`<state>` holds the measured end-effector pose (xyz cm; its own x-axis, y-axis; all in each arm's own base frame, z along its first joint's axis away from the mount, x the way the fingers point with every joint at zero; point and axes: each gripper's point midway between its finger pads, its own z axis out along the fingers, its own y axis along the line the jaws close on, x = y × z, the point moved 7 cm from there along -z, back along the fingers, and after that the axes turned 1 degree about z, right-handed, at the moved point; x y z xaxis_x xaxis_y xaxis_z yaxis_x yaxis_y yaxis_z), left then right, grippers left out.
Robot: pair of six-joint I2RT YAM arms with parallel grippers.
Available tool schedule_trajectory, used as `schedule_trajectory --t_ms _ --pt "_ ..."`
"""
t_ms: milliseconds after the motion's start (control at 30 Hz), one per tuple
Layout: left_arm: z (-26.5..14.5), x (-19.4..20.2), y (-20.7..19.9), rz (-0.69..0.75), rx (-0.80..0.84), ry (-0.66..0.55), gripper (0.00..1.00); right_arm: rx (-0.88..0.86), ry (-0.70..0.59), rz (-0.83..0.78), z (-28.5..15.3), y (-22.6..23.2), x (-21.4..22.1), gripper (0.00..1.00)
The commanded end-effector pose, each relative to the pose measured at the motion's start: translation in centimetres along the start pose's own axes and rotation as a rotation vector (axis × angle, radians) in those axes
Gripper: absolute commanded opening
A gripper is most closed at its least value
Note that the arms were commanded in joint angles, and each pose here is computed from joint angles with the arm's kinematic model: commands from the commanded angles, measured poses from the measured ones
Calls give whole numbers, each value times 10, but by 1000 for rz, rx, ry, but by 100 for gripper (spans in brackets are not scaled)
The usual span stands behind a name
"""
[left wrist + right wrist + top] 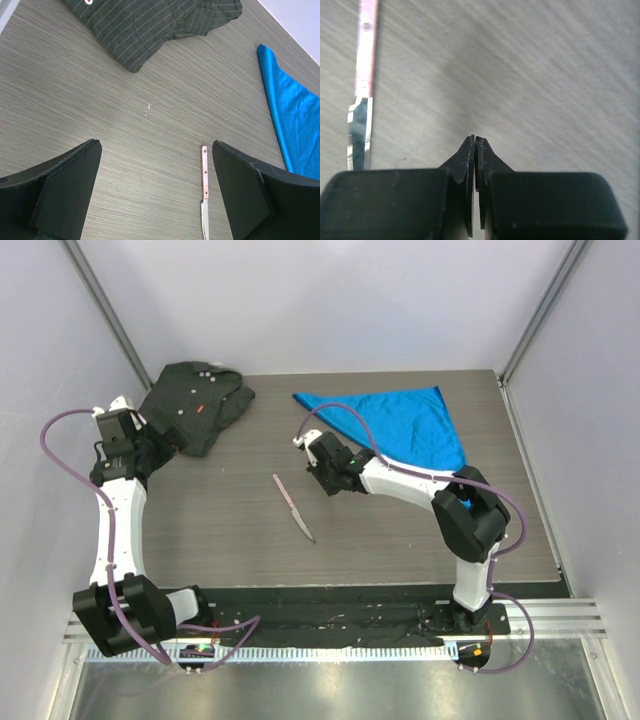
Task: Fold the napkin, place the utensils inside, and roll it up
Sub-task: Grab a utensil with the right arm
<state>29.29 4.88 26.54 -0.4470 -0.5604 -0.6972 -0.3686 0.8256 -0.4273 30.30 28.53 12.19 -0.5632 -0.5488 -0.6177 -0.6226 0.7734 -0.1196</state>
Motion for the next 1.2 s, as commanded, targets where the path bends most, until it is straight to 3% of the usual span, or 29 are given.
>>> schedule_trajectory --t_ms 0,100,367,933,1167 --pt "-3 -6 -4 -4 37 -34 100 -45 3 81 -3 35 -18 14" --pt "-2 -6 -4 -6 38 -32 100 -49 13 100 4 55 -23 27" --pt "-2 -5 -7 -9 64 -24 100 -31 45 28 23 89 -35 38" --pt "-4 -5 -8 -6 68 -29 100 -10 98 -25 50 95 -34 39" --pt "-3 -5 -7 -6 66 -25 100 -66 160 -24 54 99 -27 29"
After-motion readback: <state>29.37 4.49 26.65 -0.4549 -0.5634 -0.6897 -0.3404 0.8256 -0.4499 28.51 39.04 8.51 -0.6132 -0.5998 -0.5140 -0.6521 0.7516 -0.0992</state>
